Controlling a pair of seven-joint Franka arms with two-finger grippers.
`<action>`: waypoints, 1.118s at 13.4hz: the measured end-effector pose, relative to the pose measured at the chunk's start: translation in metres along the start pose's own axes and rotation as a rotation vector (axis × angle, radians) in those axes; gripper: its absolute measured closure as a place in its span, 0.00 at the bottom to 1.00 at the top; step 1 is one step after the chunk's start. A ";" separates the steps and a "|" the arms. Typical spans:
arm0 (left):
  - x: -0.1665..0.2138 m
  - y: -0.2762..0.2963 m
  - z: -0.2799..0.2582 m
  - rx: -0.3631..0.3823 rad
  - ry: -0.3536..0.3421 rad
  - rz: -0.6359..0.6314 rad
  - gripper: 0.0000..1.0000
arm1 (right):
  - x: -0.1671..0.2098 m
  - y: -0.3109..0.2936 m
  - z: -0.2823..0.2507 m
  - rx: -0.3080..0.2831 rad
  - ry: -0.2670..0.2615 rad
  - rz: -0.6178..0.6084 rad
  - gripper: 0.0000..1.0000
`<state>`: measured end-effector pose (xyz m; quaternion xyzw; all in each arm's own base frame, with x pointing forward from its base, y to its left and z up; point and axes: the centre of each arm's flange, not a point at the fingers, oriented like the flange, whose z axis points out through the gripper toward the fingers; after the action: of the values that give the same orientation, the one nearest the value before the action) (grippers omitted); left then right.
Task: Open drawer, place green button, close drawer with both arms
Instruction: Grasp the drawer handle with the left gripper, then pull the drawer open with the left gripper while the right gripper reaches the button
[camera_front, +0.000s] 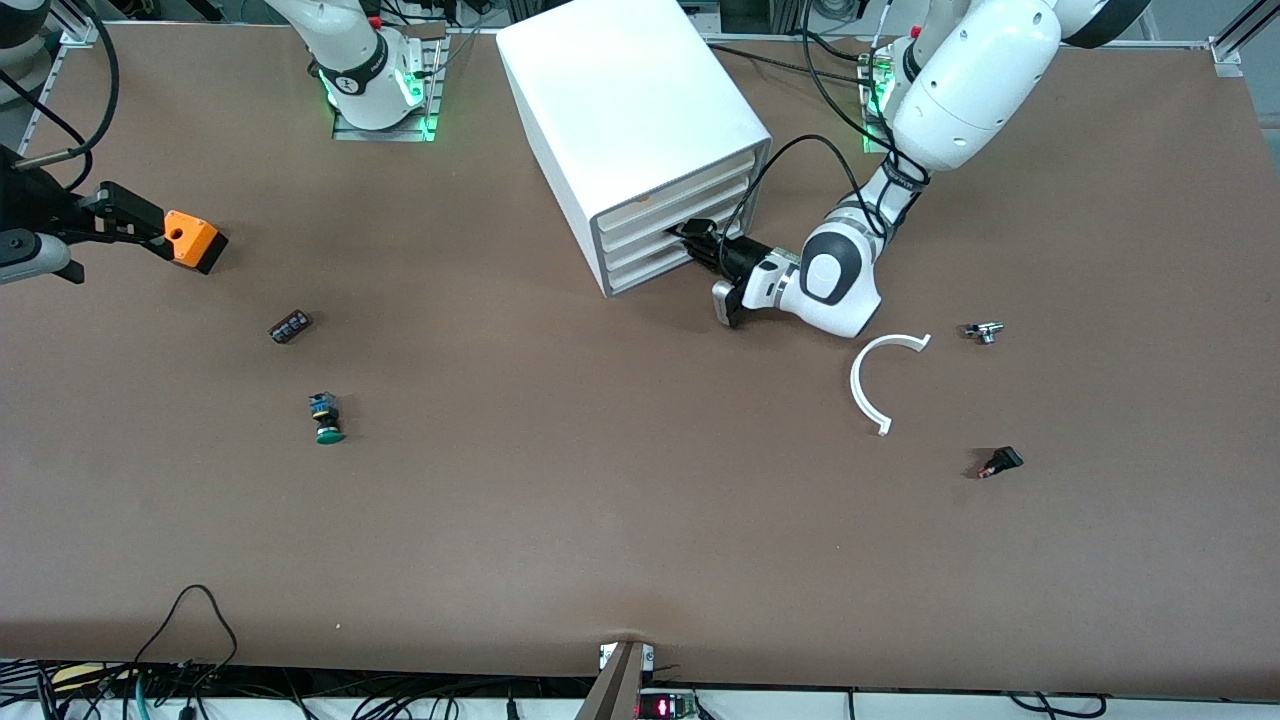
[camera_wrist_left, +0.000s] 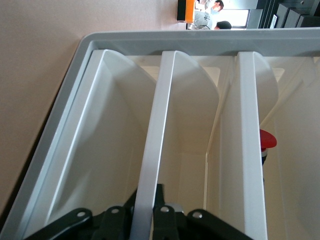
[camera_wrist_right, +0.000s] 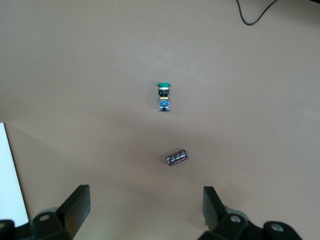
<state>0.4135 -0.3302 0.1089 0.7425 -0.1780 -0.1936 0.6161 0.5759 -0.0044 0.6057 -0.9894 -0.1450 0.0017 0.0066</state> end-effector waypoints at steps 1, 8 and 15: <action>0.000 0.000 -0.001 0.000 0.001 0.000 0.92 | 0.000 0.000 0.000 -0.001 0.004 0.000 0.00; 0.004 -0.011 -0.037 -0.036 0.140 -0.067 0.92 | 0.036 0.004 0.045 0.011 0.014 -0.011 0.00; 0.007 -0.019 -0.079 -0.039 0.262 -0.094 0.92 | 0.066 0.015 0.154 0.064 -0.133 -0.009 0.00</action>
<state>0.4599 -0.2636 0.1025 0.7569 -0.0570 -0.1269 0.6385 0.6422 0.0024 0.4519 -0.9857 -0.1492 0.0722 0.0288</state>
